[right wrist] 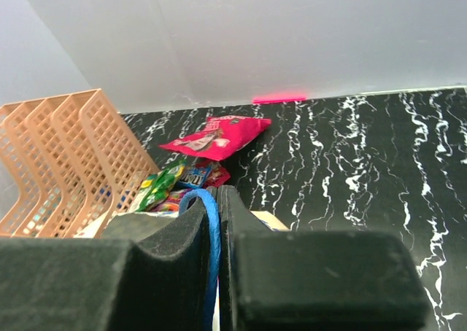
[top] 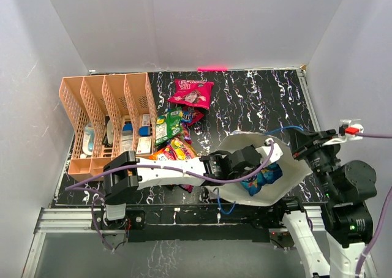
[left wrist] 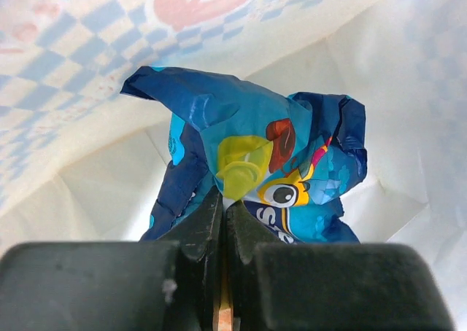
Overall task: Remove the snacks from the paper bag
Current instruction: Take out the snack from the paper bag, then adjust the paper bag at the center of the board, then place the snack at the center of the board.
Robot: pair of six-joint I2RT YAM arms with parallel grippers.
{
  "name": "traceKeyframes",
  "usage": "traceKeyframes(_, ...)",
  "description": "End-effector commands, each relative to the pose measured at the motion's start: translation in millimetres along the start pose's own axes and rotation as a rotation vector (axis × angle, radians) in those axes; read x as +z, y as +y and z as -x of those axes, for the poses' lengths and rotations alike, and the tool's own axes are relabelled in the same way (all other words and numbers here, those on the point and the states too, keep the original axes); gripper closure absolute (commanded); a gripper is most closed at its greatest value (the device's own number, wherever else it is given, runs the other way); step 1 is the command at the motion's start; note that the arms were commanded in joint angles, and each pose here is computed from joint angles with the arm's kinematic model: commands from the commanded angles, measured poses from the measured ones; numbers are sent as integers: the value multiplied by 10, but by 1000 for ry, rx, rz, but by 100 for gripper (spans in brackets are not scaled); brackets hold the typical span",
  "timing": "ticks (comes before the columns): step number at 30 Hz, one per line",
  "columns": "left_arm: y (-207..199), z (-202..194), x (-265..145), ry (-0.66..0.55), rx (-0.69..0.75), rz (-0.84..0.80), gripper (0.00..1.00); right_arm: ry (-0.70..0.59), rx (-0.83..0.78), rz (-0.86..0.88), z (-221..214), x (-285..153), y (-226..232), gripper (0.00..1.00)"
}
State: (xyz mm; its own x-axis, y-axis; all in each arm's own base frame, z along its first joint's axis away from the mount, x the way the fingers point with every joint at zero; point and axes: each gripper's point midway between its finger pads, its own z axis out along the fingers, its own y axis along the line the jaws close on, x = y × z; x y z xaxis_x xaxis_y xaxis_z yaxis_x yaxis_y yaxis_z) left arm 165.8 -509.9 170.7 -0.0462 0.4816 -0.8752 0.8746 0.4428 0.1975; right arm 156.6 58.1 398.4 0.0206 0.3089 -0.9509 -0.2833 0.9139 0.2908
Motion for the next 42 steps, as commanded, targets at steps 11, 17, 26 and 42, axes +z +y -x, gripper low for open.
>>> traceKeyframes(11,408,1567,-623,-374,15,153,100,-95,-39,-146,552,454,-234,92)
traceKeyframes(17,587,1999,-904,-456,21,206,100,-50,-93,-152,332,492,-324,92)
traceKeyframes(26,754,2437,-1251,-517,43,232,100,-45,-66,-374,267,534,-740,92)
traceKeyframes(42,1732,3380,-2457,-698,95,676,100,31,-106,-579,18,816,-1216,92)
